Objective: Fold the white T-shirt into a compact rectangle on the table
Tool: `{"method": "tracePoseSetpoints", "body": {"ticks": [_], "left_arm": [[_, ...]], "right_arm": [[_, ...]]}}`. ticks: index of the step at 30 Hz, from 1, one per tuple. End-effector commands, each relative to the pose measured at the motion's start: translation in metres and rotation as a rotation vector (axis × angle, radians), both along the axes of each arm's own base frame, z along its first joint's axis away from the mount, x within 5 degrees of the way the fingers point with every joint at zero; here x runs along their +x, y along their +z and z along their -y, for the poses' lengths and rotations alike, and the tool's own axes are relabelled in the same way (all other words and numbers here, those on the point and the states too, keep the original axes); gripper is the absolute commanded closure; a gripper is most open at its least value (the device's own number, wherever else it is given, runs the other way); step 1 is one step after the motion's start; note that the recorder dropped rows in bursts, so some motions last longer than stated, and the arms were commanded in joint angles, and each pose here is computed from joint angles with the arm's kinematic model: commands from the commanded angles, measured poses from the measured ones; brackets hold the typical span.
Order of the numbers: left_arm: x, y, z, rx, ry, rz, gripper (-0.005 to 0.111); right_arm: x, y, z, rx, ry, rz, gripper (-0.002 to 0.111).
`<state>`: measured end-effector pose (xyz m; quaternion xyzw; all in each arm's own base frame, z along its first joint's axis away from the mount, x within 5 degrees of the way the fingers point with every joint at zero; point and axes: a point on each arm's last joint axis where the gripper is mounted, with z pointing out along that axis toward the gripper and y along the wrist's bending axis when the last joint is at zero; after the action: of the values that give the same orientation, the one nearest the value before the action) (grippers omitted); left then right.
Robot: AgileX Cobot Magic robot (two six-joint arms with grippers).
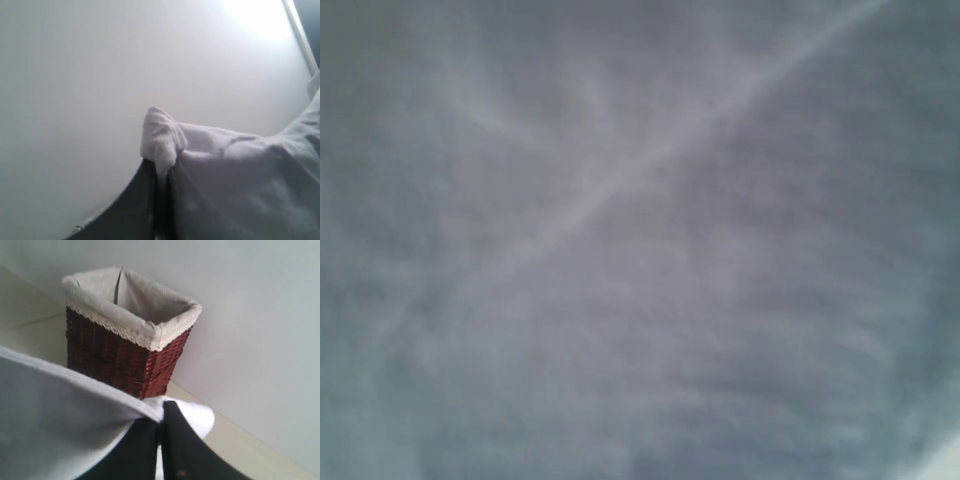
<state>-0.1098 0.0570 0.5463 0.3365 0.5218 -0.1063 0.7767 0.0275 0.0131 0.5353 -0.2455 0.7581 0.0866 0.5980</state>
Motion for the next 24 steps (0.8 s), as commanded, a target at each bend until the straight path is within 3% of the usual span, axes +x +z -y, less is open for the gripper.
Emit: {"method": "tracePoseSetpoints", "body": {"ticks": [1, 5, 10, 13, 19, 21, 24], "left_arm": [[0.009, -0.002, -0.002, 0.002, 0.050, -0.115, 0.107], [0.047, -0.013, 0.002, 0.081, 0.238, -0.196, 0.107], [0.117, -0.043, 0.032, 0.281, 0.358, -0.379, 0.107], [0.167, -0.071, 0.061, 0.390, 0.419, -0.459, 0.107], [0.254, -0.143, 0.111, 0.678, 0.524, -0.499, 0.107], [0.277, -0.163, 0.122, 0.720, 0.574, -0.484, 0.107], [0.309, -0.190, 0.135, 0.702, 0.640, -0.486, 0.107]], "right_arm": [[-0.022, 0.005, 0.011, 0.108, -0.026, 0.036, 0.108], [-0.004, -0.008, 0.011, 0.096, -0.116, -0.030, 0.108], [0.054, -0.045, -0.004, -0.057, -0.254, -0.197, 0.108], [0.096, -0.076, -0.016, -0.219, -0.333, -0.307, 0.108], [0.187, -0.154, -0.039, -0.573, -0.512, -0.493, 0.108], [0.215, -0.172, -0.046, -0.620, -0.531, -0.487, 0.108], [0.253, -0.201, -0.056, -0.635, -0.547, -0.487, 0.108]]}}
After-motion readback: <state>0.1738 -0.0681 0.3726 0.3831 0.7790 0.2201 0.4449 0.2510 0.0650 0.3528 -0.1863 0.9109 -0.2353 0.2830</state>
